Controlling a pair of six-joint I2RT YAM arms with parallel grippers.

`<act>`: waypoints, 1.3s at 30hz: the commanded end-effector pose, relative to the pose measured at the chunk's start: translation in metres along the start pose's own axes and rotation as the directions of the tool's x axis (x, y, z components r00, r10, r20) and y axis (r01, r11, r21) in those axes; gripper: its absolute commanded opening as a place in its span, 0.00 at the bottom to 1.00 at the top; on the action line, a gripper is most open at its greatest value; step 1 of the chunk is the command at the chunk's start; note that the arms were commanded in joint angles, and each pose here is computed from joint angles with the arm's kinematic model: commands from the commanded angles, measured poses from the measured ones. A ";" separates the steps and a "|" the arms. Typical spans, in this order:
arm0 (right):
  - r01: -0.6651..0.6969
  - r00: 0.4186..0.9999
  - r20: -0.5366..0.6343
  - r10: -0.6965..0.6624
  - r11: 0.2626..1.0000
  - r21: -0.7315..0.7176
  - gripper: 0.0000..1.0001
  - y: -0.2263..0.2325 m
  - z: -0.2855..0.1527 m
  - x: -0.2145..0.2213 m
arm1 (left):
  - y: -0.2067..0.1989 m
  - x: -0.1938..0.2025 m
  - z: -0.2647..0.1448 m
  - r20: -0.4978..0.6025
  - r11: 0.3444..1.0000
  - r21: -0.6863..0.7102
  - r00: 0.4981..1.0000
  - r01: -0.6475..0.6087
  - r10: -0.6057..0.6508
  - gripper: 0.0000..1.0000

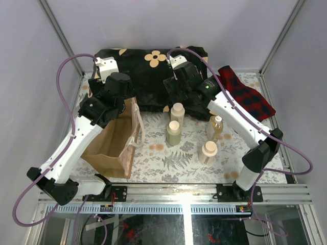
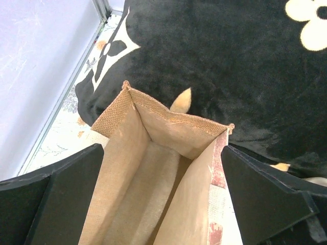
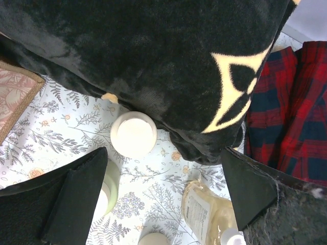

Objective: Place the personal care products into the canvas bag

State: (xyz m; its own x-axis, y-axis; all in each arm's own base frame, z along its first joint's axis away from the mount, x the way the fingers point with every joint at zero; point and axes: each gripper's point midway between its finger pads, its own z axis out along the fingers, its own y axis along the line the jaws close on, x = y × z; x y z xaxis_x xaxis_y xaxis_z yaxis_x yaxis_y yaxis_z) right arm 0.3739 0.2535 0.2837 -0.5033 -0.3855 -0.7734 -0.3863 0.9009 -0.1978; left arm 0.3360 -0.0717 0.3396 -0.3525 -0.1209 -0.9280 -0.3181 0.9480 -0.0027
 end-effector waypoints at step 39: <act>-0.126 0.958 -0.274 0.084 0.983 -0.137 0.99 0.006 0.026 0.039 | 0.113 0.099 0.063 -0.337 0.991 -0.132 0.941 -0.028 -0.018 1.00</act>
State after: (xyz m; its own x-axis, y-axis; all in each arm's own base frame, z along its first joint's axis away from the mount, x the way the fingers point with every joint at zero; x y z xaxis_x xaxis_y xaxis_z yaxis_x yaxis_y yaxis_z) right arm 0.3763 0.2445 0.2318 -0.7279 -0.3216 -0.6056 -0.3883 0.9213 -0.0224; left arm 0.3203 0.0543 0.2289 -0.6368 -0.1961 -0.7457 -0.4507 0.8794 0.1536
